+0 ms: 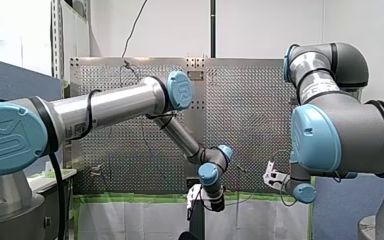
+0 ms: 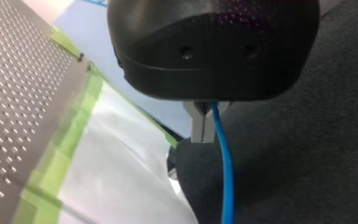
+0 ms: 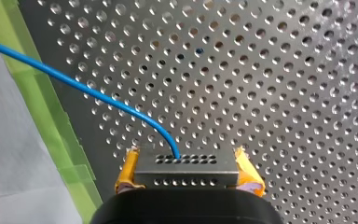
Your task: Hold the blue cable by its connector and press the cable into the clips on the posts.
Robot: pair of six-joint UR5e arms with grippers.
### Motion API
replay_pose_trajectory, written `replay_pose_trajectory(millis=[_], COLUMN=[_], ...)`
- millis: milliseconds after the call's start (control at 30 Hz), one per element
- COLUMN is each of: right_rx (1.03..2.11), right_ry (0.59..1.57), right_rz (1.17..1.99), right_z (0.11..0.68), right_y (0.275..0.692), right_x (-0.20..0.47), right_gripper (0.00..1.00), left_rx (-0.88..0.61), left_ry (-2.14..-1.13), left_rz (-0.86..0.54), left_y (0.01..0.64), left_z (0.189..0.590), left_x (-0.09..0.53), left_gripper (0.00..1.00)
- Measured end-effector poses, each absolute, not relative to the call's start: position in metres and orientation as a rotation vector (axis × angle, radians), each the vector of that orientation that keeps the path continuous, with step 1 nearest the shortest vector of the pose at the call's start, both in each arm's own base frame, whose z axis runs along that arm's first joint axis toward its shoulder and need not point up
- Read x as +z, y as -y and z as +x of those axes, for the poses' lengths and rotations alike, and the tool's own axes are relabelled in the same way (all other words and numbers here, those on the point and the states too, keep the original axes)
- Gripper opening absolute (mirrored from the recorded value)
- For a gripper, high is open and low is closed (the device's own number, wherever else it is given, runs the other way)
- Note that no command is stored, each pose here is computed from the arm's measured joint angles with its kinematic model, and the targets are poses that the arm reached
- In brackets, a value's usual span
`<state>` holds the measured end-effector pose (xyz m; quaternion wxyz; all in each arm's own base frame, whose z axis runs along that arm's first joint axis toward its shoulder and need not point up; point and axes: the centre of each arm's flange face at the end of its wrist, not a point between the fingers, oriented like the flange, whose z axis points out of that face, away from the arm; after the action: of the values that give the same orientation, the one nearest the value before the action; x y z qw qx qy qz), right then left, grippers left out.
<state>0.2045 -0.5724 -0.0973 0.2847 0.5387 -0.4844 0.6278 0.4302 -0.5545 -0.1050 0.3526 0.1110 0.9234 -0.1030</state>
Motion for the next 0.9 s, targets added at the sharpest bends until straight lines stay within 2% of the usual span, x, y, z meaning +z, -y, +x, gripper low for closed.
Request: replay_pose_trajectory(millis=[267, 633, 900], right_rx=[1.674, 1.668, 1.659], right_ry=[1.300, 1.299, 1.307], right_rz=[1.422, 1.400, 1.385], right_z=[0.194, 0.183, 0.176], right_y=[0.579, 0.589, 0.597], right_x=[-0.096, -0.093, -0.091], right_gripper=[0.00, 0.00, 0.00], left_rx=[-0.279, -0.345, -0.381], left_ry=[-2.302, -2.125, -2.048], left_rz=[0.263, 0.252, 0.232], left_y=[0.564, 0.594, 0.605], left_z=[0.428, 0.435, 0.437], left_x=[-0.074, -0.007, 0.005], left_gripper=[0.00, 0.00, 0.00])
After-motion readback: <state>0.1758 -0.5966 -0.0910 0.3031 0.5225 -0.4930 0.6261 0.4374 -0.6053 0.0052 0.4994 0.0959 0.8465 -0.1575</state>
